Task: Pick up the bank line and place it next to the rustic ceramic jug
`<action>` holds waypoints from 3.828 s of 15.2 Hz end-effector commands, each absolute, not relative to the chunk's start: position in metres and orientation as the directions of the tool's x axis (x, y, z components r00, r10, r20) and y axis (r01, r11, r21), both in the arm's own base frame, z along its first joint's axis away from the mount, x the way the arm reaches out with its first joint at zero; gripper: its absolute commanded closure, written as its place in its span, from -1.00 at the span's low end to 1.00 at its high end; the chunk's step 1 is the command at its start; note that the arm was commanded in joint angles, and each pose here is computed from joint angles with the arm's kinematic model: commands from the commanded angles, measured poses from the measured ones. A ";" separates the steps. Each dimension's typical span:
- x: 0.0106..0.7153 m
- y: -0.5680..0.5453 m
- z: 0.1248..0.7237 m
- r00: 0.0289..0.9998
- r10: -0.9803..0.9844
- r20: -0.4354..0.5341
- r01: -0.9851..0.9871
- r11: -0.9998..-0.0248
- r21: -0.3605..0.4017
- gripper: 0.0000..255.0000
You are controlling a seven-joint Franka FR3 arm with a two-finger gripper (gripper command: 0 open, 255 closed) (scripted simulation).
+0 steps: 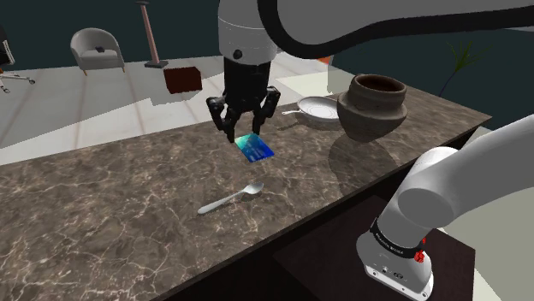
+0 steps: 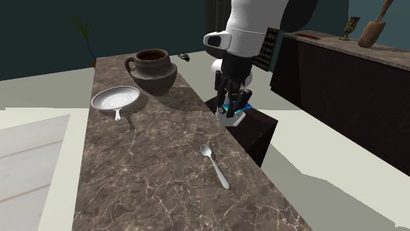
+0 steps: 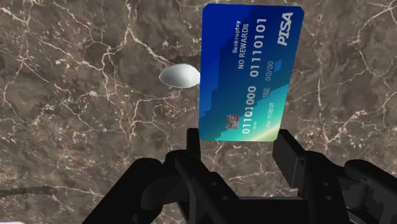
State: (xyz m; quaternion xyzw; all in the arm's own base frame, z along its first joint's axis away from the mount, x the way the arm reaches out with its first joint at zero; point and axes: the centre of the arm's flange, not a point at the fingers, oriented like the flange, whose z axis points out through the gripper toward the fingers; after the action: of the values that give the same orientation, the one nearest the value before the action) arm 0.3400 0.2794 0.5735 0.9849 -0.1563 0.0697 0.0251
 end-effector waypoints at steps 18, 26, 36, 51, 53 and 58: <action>0.341 0.226 0.652 0.941 -0.304 0.145 -0.311 -0.950 0.028 1.00; 0.343 0.121 0.652 0.941 -0.304 0.145 -0.311 -0.950 0.028 1.00; 0.346 -0.011 0.653 0.941 -0.304 0.145 -0.311 -0.950 0.028 1.00; 0.351 -0.209 0.653 0.941 -0.304 0.145 -0.311 -0.950 0.028 1.00; 0.351 -0.235 0.653 0.941 -0.304 0.145 -0.311 -0.950 0.028 1.00; 0.353 -0.301 0.653 0.941 -0.304 0.145 -0.311 -0.950 0.028 1.00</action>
State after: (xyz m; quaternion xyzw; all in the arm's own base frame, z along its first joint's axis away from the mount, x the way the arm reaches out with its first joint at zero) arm 0.3514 -0.2868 0.6528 0.9848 -0.1570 0.0697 0.0245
